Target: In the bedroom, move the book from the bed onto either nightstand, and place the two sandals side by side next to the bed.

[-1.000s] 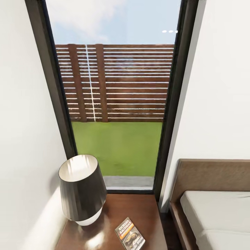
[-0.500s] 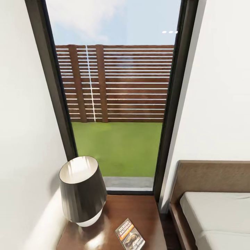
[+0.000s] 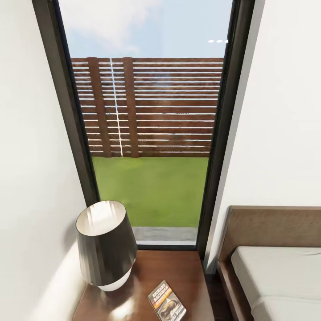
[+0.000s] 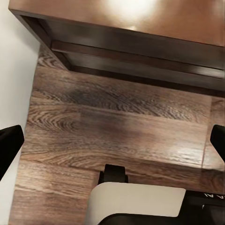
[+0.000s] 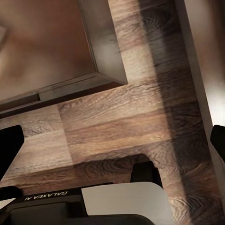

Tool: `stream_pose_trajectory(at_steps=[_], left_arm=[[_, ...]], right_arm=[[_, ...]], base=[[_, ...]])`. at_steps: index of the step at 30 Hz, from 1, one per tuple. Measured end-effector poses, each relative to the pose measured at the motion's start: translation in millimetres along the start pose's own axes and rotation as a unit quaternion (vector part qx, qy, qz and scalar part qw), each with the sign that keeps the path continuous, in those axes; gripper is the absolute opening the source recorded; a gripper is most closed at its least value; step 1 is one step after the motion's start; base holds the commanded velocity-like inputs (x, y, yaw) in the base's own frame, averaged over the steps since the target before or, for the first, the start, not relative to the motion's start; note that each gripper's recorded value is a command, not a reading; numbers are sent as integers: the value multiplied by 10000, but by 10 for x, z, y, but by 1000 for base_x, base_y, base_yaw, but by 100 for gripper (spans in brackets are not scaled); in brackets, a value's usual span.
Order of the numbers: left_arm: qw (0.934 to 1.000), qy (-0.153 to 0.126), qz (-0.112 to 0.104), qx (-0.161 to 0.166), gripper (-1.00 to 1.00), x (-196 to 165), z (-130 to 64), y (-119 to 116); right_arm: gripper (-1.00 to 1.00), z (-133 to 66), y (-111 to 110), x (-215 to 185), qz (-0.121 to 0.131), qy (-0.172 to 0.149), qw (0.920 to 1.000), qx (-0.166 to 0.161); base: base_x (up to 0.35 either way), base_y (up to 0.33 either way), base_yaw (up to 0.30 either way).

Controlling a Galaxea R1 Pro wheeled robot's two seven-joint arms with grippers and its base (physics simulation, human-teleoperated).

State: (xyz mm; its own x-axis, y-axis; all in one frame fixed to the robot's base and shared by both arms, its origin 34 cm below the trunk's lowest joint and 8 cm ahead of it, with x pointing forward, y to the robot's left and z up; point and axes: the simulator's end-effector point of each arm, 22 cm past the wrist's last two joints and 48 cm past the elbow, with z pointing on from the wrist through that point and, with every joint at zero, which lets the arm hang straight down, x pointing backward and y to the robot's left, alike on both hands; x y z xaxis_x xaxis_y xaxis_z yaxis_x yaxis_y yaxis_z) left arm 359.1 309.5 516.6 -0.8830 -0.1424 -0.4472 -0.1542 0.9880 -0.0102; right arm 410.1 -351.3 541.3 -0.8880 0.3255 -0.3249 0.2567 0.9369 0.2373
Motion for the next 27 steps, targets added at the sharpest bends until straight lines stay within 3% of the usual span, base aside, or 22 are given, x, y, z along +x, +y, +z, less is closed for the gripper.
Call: stream_pose_trajectory(at_steps=[27], left_arm=[[10000,23,8,7,100,23,-3,-11]], right_arm=[[100,0,2,3,1,2,10000,-3]], base=[[0,0,0]])
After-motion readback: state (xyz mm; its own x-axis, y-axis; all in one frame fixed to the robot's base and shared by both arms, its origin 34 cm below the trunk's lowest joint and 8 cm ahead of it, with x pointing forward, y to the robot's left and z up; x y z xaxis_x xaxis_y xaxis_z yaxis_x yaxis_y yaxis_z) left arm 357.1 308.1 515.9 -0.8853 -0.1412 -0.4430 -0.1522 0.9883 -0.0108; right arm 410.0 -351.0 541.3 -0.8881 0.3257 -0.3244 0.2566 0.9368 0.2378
